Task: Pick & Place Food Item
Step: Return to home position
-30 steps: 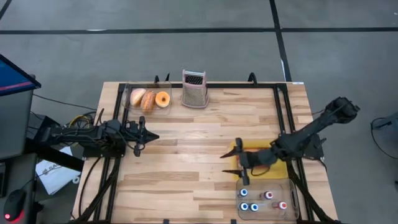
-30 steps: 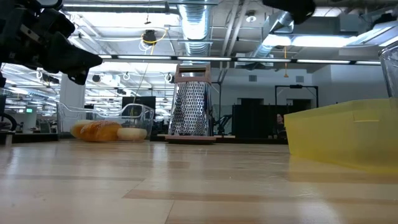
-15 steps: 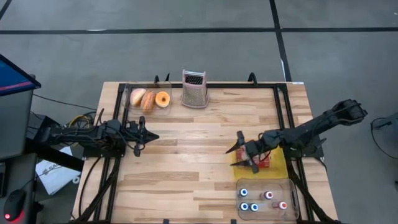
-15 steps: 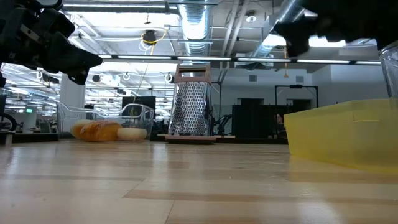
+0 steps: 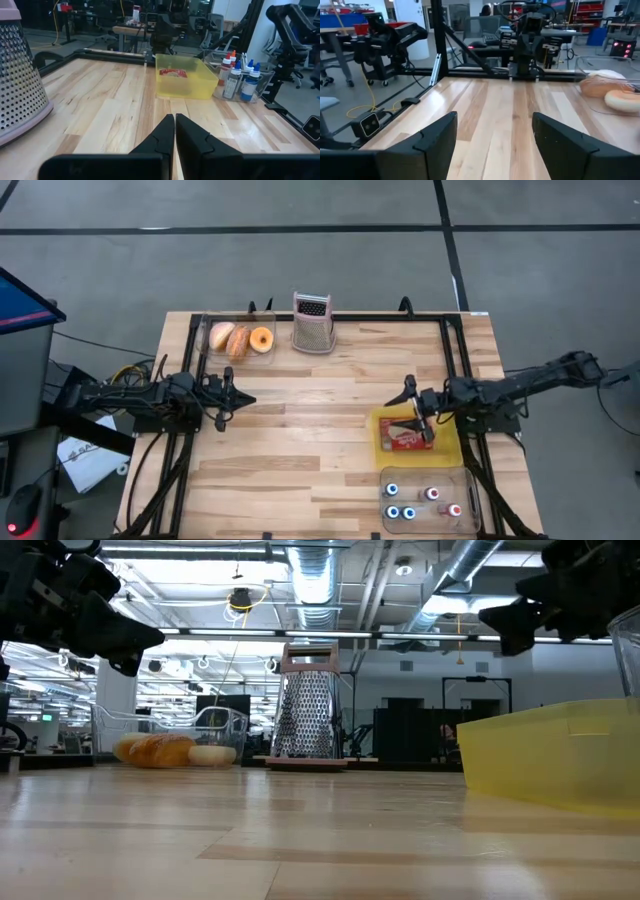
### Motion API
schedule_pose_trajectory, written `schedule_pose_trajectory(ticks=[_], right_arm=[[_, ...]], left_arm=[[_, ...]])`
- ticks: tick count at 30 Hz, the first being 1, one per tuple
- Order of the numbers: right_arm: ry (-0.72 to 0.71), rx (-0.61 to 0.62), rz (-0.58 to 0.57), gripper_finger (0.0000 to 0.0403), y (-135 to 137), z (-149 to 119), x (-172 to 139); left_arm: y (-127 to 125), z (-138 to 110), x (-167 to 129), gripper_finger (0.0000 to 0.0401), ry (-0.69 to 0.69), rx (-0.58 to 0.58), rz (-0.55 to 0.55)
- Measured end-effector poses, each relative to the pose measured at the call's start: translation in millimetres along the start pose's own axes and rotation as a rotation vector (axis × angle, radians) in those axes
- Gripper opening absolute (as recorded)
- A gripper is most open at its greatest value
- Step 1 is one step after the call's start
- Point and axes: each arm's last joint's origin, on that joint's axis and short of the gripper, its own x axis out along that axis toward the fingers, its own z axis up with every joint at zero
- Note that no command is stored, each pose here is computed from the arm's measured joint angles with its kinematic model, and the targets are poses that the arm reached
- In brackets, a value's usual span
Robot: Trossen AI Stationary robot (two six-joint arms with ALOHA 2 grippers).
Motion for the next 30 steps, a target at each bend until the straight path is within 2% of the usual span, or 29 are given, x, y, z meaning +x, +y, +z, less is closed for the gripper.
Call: schedule_pose_trajectory(ticks=[9,15,23,30], right_arm=[[-0.039,0.003,-0.075,0.0249,-2,-12,-21],[-0.010,0.017,-0.103,0.0249,-5,-15,-31],[-0.025,0.019,-0.161,0.0249,-10,-16,-48],[-0.090,0.017,-0.168,0.0249,-11,-12,-53]], left_arm=[[0,0,0,0.0011,0.000,0.000,0.000],[0,0,0,0.0012,0.000,0.000,0.000],[0,0,0,0.0013,0.000,0.000,0.000],[0,0,0,0.0014,-0.001,0.000,0.000]])
